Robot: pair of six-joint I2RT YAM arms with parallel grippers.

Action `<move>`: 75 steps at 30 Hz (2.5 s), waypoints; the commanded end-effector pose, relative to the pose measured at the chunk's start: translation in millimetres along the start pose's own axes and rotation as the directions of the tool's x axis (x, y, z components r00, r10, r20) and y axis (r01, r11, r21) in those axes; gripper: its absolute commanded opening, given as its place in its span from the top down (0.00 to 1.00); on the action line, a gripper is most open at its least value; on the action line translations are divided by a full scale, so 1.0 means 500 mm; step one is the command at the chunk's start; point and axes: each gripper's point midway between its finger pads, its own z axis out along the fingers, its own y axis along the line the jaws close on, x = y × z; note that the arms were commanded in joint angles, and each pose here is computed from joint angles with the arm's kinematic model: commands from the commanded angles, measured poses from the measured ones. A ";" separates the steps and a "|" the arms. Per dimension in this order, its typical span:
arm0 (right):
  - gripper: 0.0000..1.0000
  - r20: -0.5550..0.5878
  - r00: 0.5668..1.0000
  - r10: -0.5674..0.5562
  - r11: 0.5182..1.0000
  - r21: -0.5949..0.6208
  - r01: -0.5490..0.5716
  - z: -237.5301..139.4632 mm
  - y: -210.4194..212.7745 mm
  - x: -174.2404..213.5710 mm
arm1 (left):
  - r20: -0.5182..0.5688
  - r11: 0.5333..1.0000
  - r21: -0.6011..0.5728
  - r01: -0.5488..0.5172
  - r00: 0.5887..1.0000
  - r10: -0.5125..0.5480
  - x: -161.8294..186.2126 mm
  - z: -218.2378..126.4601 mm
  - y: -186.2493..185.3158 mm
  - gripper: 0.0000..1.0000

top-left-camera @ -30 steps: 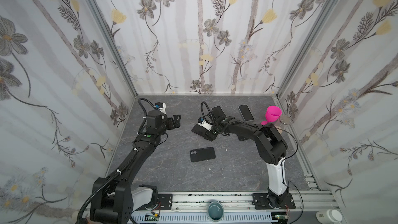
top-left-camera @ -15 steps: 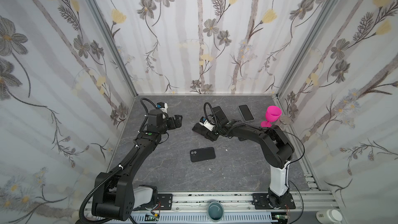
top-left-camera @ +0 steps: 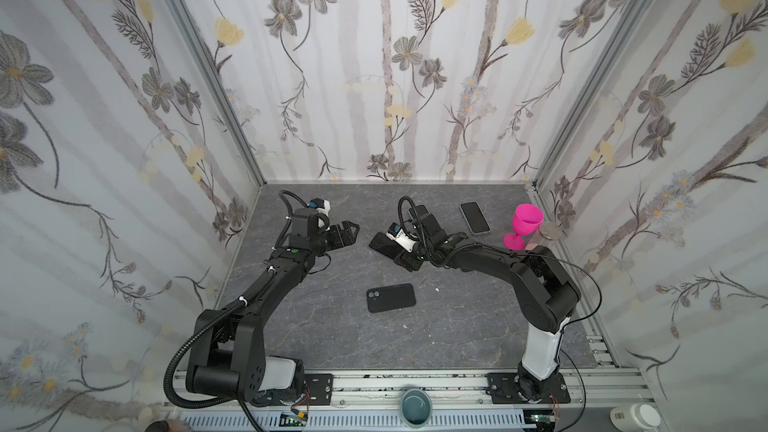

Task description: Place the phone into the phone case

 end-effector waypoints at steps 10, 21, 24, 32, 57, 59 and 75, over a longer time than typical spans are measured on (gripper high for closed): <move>0.69 0.198 0.980 -0.024 1.000 -0.002 0.025 -0.062 0.009 -0.091 | -0.047 0.984 0.139 0.115 0.993 -0.110 0.000 0.033 -0.039 0.08; 0.70 0.322 0.946 -0.036 0.997 -0.050 0.055 -0.110 0.039 -0.158 | -0.121 0.956 0.230 0.180 0.980 -0.156 0.020 0.045 -0.065 0.24; 0.69 0.343 0.939 -0.038 0.996 -0.058 0.062 -0.118 0.044 -0.170 | -0.139 0.946 0.261 0.191 0.978 -0.159 0.023 0.044 -0.076 0.38; 0.70 0.365 0.930 -0.041 0.994 -0.079 0.075 -0.127 0.055 -0.185 | -0.179 0.905 0.358 0.231 0.968 -0.176 0.021 0.036 -0.113 0.81; 0.13 0.665 0.648 0.371 0.925 -0.201 -0.324 -0.343 -0.012 -0.372 | 0.364 0.866 0.499 -0.036 0.916 -0.171 -0.159 -0.201 -0.227 1.00; 0.16 0.686 0.573 0.449 0.890 -0.286 -0.355 -0.378 -0.014 -0.390 | 0.443 0.843 0.530 -0.089 0.877 -0.186 -0.179 -0.250 -0.249 1.00; 0.51 0.559 0.482 0.674 0.677 -0.729 -0.101 -0.476 0.089 -0.503 | 0.587 0.645 0.712 -0.278 0.741 -0.328 -0.210 -0.439 -0.337 1.00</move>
